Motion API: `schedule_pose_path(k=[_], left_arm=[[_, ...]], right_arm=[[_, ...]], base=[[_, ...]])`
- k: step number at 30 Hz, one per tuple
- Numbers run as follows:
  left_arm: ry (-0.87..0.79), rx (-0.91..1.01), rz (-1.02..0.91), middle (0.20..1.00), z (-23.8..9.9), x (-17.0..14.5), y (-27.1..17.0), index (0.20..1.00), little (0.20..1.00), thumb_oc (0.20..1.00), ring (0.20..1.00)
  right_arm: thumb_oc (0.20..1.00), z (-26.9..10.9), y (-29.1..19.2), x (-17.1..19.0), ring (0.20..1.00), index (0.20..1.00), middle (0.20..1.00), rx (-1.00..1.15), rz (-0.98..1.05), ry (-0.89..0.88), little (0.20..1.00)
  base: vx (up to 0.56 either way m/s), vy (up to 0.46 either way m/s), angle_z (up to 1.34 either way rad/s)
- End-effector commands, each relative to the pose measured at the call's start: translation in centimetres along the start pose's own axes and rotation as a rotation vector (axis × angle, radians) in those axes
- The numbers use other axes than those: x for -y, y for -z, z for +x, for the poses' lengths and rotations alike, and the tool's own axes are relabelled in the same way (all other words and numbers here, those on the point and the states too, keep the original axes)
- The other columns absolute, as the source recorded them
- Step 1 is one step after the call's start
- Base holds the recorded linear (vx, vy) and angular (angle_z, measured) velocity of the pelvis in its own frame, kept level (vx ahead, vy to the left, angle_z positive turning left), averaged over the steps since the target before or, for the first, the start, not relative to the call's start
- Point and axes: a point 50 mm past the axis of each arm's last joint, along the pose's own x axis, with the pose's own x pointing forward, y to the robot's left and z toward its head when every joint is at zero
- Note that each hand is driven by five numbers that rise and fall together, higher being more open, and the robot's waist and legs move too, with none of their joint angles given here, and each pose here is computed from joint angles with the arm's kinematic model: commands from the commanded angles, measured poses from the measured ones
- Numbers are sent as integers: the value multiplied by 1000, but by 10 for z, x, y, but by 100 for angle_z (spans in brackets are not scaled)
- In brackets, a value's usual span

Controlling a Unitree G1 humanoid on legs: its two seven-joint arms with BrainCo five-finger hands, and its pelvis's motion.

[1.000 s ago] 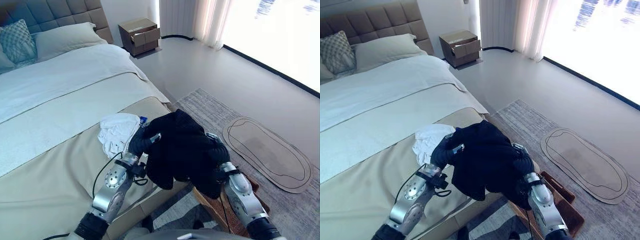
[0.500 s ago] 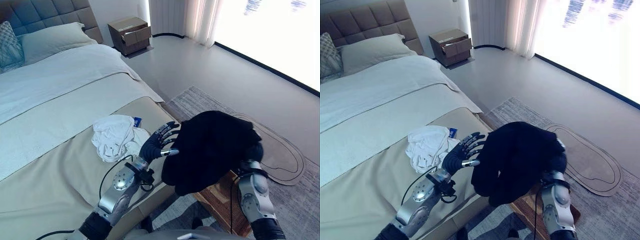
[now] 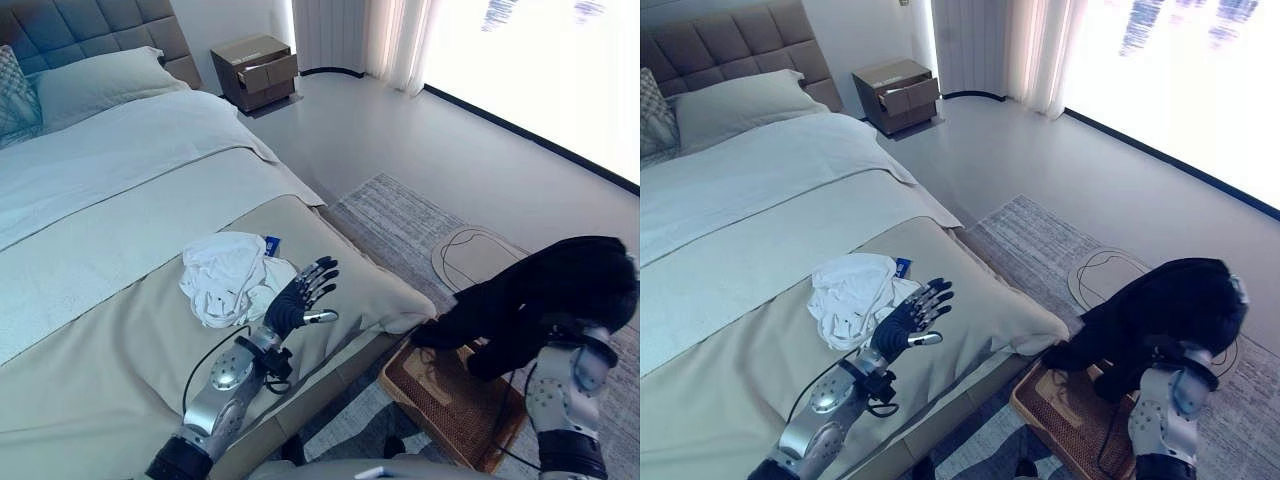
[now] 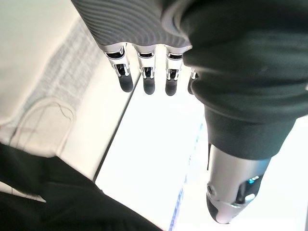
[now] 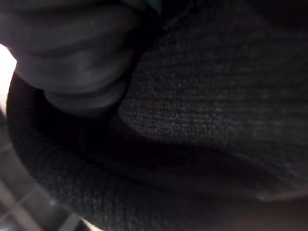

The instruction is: Pick up clothes into the bucket

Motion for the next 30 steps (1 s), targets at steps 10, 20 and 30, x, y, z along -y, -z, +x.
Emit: schedule_pose_path(k=[10, 20, 30], left_arm=[[-205, 271, -11, 1000, -13, -32, -39, 1000, 1000, 1000, 1000], [-284, 393, 27, 1000, -24, -40, -58, 1000, 1000, 1000, 1000], [-322, 487, 43, 1000, -26, -46, -76, 1000, 1000, 1000, 1000]], right_arm=[[200, 15, -34, 2, 200, 200, 200, 161, -66, -85, 200], [200, -10, 29, 28, 200, 200, 200, -183, -357, -109, 200], [200, 20, 41, 1, 200, 200, 200, -185, -322, -116, 200]], base=[[-3, -2, 0], [-13, -4, -2], [-156, 26, -16]])
